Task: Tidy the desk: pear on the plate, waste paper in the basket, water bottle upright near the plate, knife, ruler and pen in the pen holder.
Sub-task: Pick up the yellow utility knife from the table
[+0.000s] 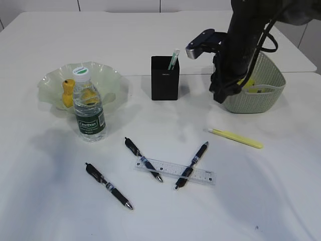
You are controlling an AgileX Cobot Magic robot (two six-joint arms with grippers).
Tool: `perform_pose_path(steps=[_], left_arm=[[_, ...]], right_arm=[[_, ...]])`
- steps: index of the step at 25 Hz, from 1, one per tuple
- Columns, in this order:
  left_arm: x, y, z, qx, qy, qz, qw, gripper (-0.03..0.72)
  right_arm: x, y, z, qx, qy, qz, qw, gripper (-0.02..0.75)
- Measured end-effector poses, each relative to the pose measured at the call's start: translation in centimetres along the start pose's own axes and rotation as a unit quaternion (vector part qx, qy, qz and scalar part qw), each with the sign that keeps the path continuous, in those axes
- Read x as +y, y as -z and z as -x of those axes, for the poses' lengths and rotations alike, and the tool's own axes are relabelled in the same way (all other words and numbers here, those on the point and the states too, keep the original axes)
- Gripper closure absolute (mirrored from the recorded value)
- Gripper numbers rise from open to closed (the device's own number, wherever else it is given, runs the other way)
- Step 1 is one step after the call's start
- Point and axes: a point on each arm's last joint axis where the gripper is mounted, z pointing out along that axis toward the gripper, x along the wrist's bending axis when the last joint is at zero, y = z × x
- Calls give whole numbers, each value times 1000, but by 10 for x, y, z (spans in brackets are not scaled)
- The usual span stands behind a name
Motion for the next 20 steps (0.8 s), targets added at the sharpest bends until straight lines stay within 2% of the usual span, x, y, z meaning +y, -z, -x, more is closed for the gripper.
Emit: perform_pose_path(steps=[5,20], left_arm=[[0,0,0,0,0,0,1000,340],[0,0,0,0,0,0,1000,340]], right_arm=[[-9,-17,-7,21,7,-28,999,507],[-17,-18,-13,33,71,-38,996,507]])
